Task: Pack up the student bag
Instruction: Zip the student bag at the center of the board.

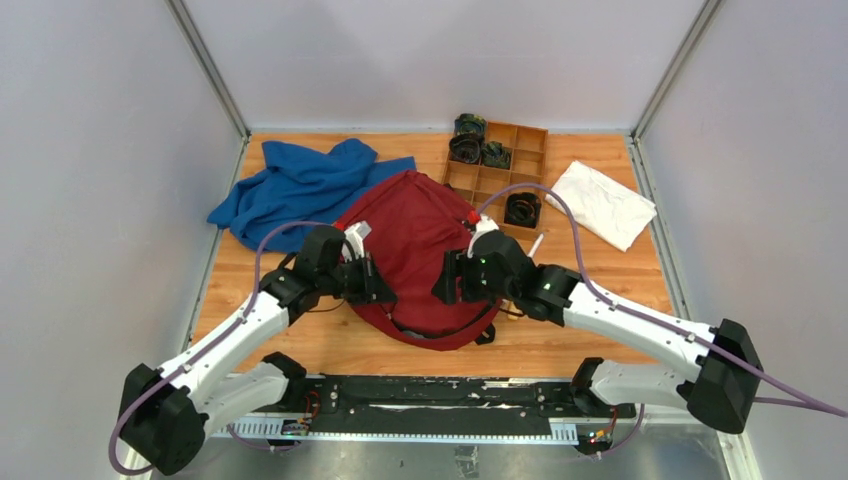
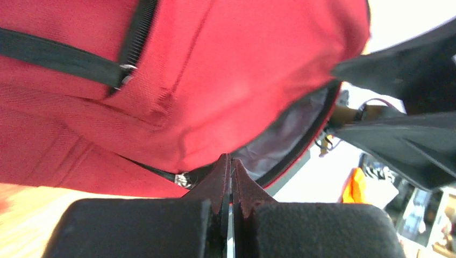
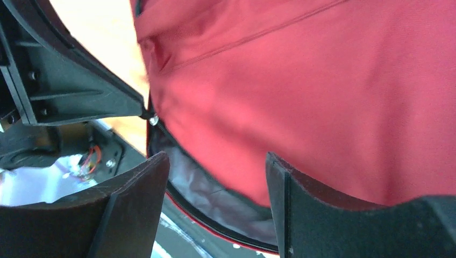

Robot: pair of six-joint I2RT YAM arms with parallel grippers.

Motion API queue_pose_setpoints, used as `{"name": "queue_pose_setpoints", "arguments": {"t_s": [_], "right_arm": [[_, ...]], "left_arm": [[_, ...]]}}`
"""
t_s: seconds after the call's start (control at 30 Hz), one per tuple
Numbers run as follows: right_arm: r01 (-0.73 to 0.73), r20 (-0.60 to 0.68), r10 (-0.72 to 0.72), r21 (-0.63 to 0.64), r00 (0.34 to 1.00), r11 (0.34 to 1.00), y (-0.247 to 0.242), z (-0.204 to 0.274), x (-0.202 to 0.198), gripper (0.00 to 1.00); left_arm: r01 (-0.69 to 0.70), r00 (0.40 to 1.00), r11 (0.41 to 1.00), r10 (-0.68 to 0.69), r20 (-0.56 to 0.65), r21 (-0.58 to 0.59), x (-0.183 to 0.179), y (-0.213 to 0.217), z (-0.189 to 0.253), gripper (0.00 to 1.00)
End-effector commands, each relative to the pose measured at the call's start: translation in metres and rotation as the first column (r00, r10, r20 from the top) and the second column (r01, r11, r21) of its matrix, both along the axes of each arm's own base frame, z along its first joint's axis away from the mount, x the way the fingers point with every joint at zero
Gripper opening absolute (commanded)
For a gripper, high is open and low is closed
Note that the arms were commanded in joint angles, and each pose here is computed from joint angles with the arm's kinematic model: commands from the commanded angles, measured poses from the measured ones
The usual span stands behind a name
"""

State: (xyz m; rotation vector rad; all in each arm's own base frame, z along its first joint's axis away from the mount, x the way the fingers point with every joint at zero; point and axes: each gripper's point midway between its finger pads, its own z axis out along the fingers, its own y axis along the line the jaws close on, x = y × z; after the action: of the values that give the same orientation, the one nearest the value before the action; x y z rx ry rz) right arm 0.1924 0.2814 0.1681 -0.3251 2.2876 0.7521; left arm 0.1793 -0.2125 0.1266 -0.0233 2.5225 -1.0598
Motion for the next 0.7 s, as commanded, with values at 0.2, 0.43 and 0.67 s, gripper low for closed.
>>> {"name": "queue_pose_setpoints", "arguments": {"t_s": [0.2, 0.43, 0.67], "right_arm": [[-0.082, -0.343, 0.148, 0.2, 0.928, 0.976, 0.057, -0.034, -0.047, 0.53], [-0.006, -0.43, 0.099, 0.213, 0.897, 0.977, 0.058, -0.046, -0.054, 0.54], [0.046, -0.559, 0.128, 0.286, 0.819, 0.957, 0.065, -0.043, -0.059, 0.53]], "left_arm": [[0.164, 0.985, 0.967, -0.151, 0.08, -0.195, -0.021, -0.031, 0.027, 0.0], [0.237, 0.971, 0.949, -0.223, 0.089, -0.206, -0.038, -0.041, 0.02, 0.0], [0.285, 0.952, 0.942, -0.257, 0.165, -0.176, -0.044, -0.034, 0.022, 0.0]]}}
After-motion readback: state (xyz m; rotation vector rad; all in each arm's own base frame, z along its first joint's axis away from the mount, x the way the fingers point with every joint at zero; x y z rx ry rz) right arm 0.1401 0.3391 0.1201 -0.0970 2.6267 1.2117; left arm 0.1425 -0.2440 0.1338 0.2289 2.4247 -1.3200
